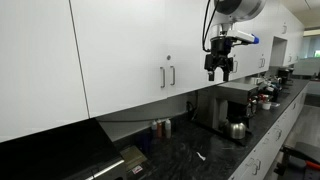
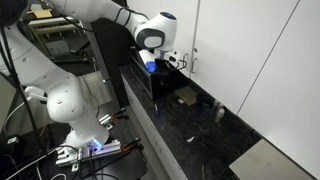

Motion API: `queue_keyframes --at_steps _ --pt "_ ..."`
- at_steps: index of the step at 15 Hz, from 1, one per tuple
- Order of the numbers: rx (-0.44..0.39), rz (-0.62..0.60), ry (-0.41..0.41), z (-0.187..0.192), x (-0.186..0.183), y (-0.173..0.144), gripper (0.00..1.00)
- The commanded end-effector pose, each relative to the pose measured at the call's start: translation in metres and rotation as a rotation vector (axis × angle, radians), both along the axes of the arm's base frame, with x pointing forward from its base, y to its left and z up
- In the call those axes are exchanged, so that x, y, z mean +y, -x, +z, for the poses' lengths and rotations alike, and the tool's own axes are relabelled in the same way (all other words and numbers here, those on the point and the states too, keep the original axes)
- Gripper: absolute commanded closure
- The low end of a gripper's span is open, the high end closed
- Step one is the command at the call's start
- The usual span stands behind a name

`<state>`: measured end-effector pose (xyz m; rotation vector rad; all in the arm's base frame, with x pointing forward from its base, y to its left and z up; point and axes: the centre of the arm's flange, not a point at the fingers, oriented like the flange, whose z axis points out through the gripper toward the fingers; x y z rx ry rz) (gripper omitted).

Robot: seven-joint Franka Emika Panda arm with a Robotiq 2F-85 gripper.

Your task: Open the right cabinet door

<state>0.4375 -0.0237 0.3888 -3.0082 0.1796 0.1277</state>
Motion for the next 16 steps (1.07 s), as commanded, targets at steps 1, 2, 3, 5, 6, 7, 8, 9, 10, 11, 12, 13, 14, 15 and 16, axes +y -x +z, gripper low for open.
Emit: queue_keyframes --at_steps 1,2,3,5,6,7,8,9,10,11,12,13,14,15,16 --pt "0.000 0.000 0.000 0.000 0.000 0.000 0.00" --pt "0.000 0.000 0.000 0.000 0.000 0.000 0.00" --pt "0.000 0.000 0.000 0.000 0.000 0.000 0.00" --pt "0.000 0.000 0.000 0.000 0.000 0.000 0.00" --pt "0.000 0.000 0.000 0.000 0.000 0.000 0.00" --pt "0.000 0.000 0.000 0.000 0.000 0.000 0.00" --pt "0.000 0.000 0.000 0.000 0.000 0.000 0.00" --pt "0.000 0.000 0.000 0.000 0.000 0.000 0.00" --pt "0.000 0.000 0.000 0.000 0.000 0.000 0.00" --pt "0.000 0.000 0.000 0.000 0.000 0.000 0.00" --pt "0.000 0.000 0.000 0.000 0.000 0.000 0.00" --pt "-0.006 0.003 -0.012 -0.002 -0.001 -0.005 0.00" --pt "-0.021 0.001 -0.019 -0.005 -0.002 -0.009 0.00" --pt "-0.032 -0.002 -0.022 -0.006 -0.002 -0.013 0.00" --pt "-0.053 -0.004 -0.025 -0.007 -0.002 -0.016 0.00"
